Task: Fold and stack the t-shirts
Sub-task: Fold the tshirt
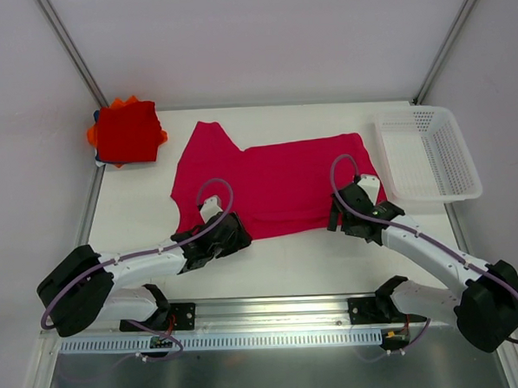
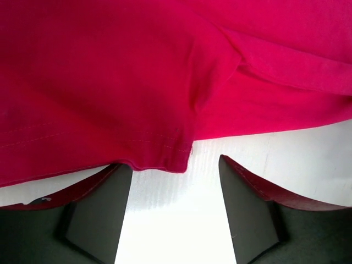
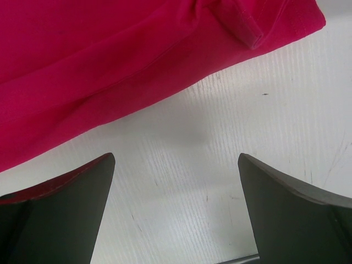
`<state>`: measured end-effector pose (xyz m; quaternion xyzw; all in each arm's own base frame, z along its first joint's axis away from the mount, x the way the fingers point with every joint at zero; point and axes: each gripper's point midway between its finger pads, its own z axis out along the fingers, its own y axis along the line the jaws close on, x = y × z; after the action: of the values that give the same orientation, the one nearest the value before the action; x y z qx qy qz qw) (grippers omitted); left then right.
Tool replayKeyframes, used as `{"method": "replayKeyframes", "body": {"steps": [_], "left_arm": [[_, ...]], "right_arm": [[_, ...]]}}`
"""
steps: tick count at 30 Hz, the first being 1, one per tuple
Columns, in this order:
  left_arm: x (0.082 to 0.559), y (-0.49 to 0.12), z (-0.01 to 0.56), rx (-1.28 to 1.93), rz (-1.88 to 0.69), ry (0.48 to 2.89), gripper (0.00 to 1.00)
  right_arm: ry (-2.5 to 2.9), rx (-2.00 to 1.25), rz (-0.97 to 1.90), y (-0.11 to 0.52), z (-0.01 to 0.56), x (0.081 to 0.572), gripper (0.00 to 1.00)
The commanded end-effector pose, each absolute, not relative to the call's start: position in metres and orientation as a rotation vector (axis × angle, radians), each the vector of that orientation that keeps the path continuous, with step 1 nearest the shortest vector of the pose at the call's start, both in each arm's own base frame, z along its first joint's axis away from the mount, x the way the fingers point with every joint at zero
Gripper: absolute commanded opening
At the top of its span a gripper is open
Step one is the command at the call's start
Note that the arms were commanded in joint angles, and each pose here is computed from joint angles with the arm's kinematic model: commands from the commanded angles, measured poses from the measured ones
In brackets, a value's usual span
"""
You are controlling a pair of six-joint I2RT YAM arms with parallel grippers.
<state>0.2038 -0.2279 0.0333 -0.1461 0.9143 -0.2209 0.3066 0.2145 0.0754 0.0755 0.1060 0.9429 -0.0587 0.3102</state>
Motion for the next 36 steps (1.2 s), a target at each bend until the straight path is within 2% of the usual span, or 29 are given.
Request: {"method": "replayKeyframes", "body": {"steps": [1,4,6,19,23,24,28,36], "left_arm": [[0.204,-0.228,0.034,-0.395,-0.568,2.416,0.63],[0.204,-0.228,0.033,-0.399,-0.566,2.418,0.39],[0.204,-0.227,0.032,-0.402,-0.563,2.421,0.34],[0.201,-0.223,0.028,-0.414,-0.553,2.423,0.25],[0.202,-0.222,0.027,-0.414,-0.547,2.421,0.13],[0.202,-0.222,0.027,-0.414,-0.543,2.422,0.07],[0.201,-0.221,0.025,-0.412,-0.534,2.428,0.0],[0.201,-0.219,0.024,-0.406,-0.517,2.429,0.0]], "right_arm": [[2.472,0.29,-0.187,0.072,0.074,0.217,0.99],[2.478,0.288,-0.193,0.072,0.072,0.216,0.99],[2.48,0.287,-0.196,0.071,0.071,0.216,0.99],[2.49,0.293,-0.204,0.07,0.066,0.212,1.0],[2.489,0.294,-0.207,0.07,0.065,0.213,0.99],[2.489,0.294,-0.207,0.07,0.065,0.213,1.0],[2.49,0.294,-0.208,0.07,0.065,0.213,0.99],[2.494,0.294,-0.218,0.069,0.063,0.213,0.99]]}}
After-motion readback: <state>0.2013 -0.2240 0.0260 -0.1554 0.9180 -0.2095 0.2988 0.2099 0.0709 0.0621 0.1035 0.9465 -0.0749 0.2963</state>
